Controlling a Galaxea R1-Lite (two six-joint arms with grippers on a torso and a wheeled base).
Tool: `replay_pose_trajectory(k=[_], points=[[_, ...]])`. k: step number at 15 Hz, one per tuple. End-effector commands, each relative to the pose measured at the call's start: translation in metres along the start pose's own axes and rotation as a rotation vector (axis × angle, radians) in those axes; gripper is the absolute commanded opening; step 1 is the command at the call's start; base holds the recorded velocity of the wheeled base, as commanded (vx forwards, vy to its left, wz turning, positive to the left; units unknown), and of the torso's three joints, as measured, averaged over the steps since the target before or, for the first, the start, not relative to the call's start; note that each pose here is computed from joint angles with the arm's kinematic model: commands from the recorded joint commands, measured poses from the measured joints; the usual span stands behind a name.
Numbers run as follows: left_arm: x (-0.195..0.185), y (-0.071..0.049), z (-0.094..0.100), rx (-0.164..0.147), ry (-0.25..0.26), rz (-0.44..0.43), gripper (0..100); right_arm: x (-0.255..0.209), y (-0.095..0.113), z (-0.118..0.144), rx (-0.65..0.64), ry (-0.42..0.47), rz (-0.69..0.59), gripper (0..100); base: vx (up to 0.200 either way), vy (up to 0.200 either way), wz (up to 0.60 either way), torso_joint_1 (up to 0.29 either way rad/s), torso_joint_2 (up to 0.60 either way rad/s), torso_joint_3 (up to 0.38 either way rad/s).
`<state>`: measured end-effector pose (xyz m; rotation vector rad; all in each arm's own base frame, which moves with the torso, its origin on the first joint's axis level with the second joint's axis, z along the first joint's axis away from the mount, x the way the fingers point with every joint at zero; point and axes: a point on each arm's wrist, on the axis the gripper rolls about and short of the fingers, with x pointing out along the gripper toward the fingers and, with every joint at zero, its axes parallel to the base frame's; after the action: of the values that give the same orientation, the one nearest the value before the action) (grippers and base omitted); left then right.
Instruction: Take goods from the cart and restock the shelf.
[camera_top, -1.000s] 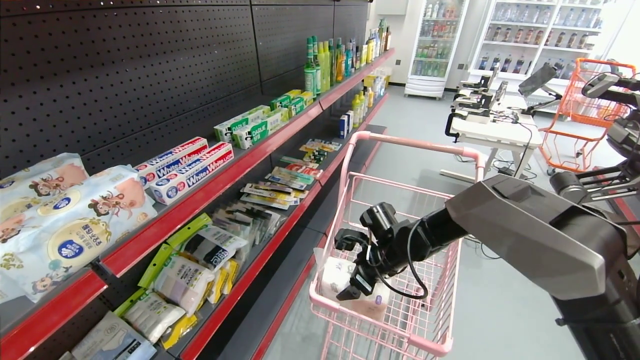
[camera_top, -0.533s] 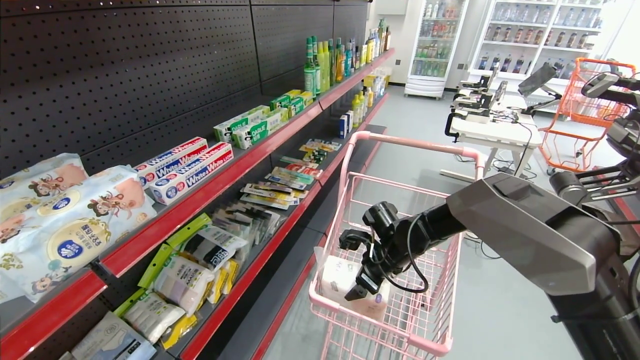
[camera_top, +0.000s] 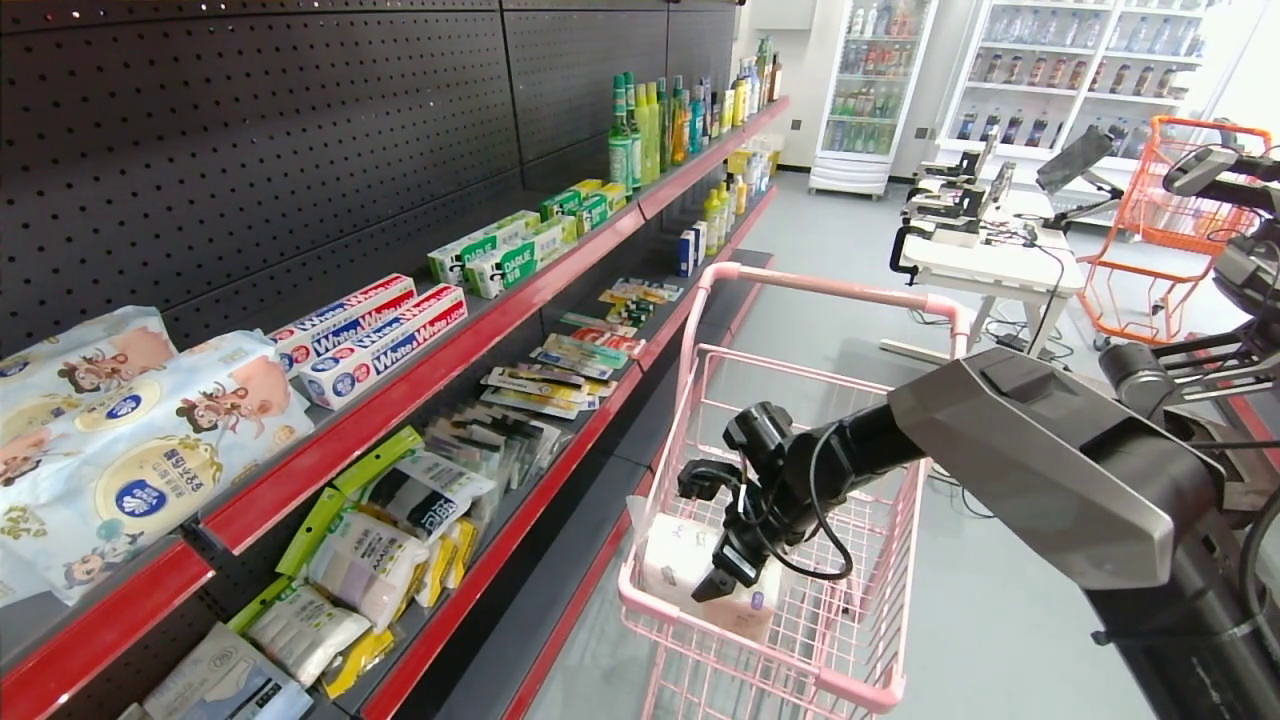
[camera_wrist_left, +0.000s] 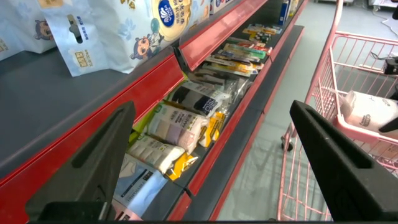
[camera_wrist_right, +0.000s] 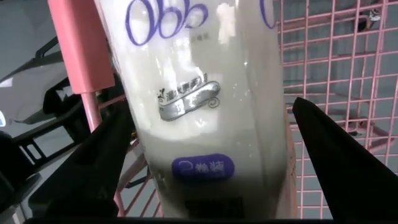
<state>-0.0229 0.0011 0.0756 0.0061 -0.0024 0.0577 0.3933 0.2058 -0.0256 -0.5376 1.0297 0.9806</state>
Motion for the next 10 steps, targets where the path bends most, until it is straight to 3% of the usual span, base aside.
replay_pose_trajectory(k=[1, 10], points=[[0.0, 0.0, 0.0, 0.0, 0.001, 0.001, 100, 0.006, 0.001, -0.003, -0.002, 0.006, 0.019, 100, 0.0, 0.0, 0.0, 0.0, 0.0, 0.0], [0.0, 0.0, 0.0, 0.0, 0.001, 0.001, 100, -0.001, -0.013, 0.013, -0.033, -0.061, -0.033, 100, 0.0, 0.0, 0.0, 0.0, 0.0, 0.0]])
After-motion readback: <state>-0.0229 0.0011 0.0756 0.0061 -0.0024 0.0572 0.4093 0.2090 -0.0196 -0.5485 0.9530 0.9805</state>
